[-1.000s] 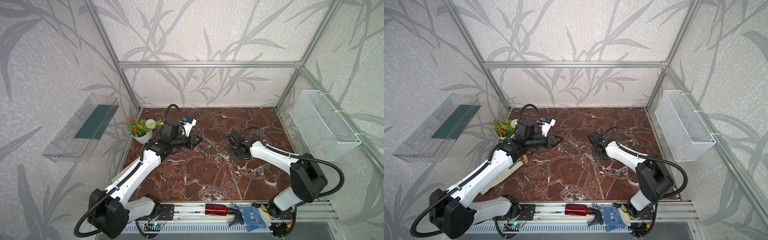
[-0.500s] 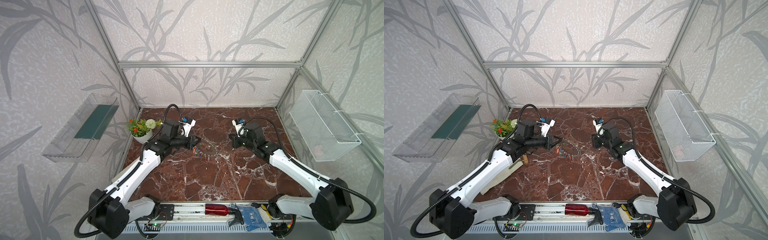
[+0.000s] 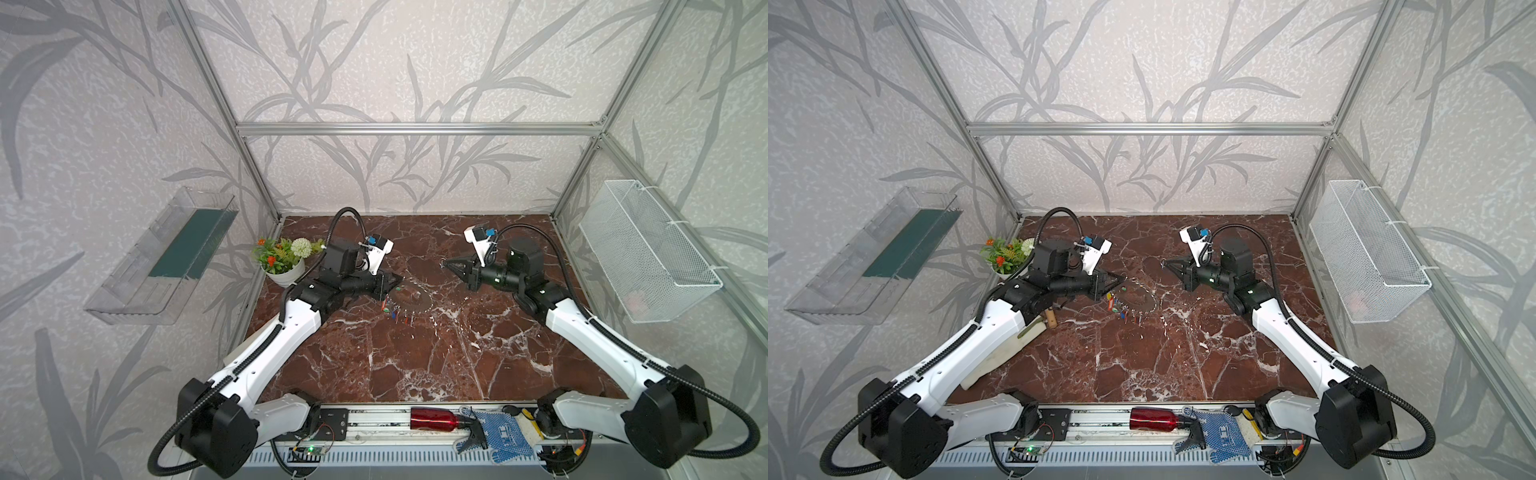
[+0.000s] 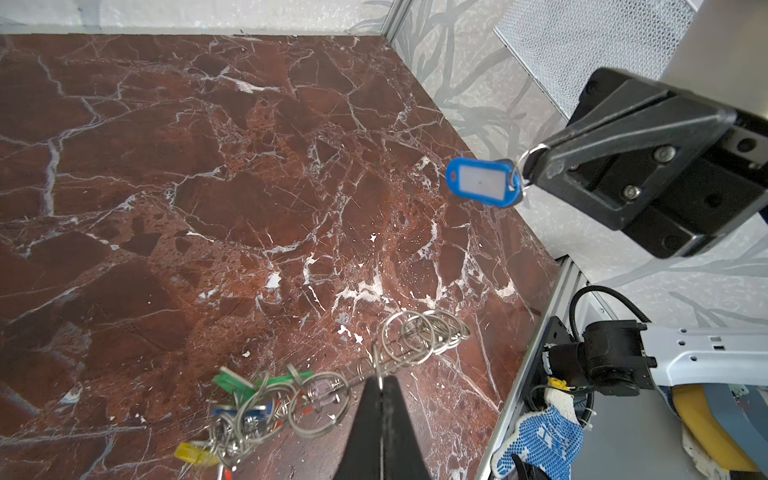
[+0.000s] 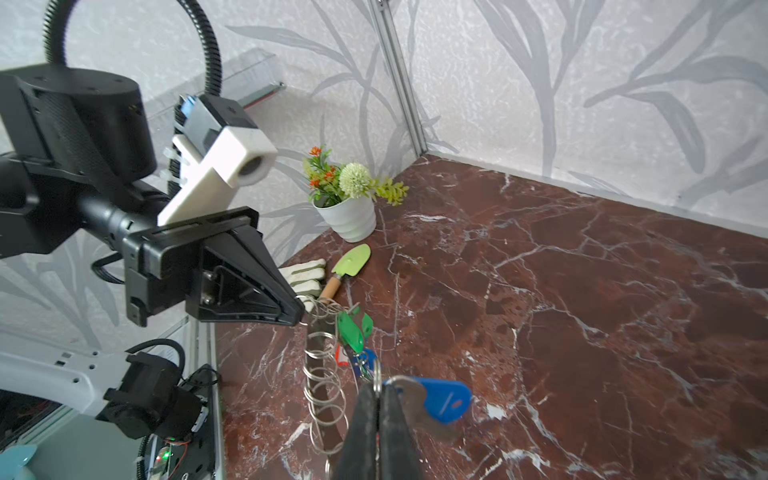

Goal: Put the keys on the keyring
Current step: 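Close the right gripper on the blue-tagged key's ring and lift it, then carry the blue-tagged key toward the spiral ring held by the left gripper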

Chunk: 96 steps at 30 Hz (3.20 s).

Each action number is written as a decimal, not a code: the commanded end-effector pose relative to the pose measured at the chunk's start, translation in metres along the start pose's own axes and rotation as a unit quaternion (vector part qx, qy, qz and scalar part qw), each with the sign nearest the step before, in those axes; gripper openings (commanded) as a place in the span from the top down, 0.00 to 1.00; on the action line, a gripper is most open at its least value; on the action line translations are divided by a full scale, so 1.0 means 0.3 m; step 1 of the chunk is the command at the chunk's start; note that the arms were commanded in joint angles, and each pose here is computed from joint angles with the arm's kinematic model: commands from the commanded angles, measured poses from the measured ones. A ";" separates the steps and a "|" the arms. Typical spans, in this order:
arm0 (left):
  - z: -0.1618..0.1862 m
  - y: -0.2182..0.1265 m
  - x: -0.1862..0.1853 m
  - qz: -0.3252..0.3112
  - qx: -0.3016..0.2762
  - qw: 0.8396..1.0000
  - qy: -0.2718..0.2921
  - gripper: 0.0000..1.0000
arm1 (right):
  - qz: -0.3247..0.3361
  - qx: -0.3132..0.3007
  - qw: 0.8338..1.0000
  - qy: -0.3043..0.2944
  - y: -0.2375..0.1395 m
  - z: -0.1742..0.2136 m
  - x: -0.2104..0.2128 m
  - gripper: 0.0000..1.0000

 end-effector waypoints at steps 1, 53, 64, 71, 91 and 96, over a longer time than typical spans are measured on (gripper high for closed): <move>-0.095 -0.062 -0.067 0.008 -0.065 0.995 0.078 1.00 | -0.049 -0.021 0.998 -0.014 -0.021 -0.051 0.067 1.00; -0.096 0.027 -0.160 0.013 -0.040 0.987 0.155 1.00 | -0.150 0.076 0.985 0.045 0.112 0.056 0.094 1.00; -0.086 0.033 -0.164 0.015 -0.036 0.986 0.164 1.00 | -0.133 0.082 0.986 0.054 0.123 0.065 0.074 1.00; -0.087 0.033 -0.163 0.011 -0.037 0.986 0.165 1.00 | -0.128 0.088 0.986 0.059 0.130 0.072 0.064 1.00; -0.074 0.021 -0.142 -0.028 -0.051 0.979 0.197 1.00 | -0.128 0.109 0.980 0.110 0.161 0.110 0.030 1.00; -0.074 0.004 -0.145 -0.036 -0.080 0.971 0.221 1.00 | -0.129 0.117 0.977 0.125 0.171 0.123 0.019 1.00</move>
Point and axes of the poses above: each gripper's point midway between its finger pads, its own y axis out along the fingers, its own x axis along the line the jaws close on, z = x × y, the point moved 5 cm from there along -y, back along the fingers, and after that the axes turned 9 degrees about y, right-handed, at the moved point
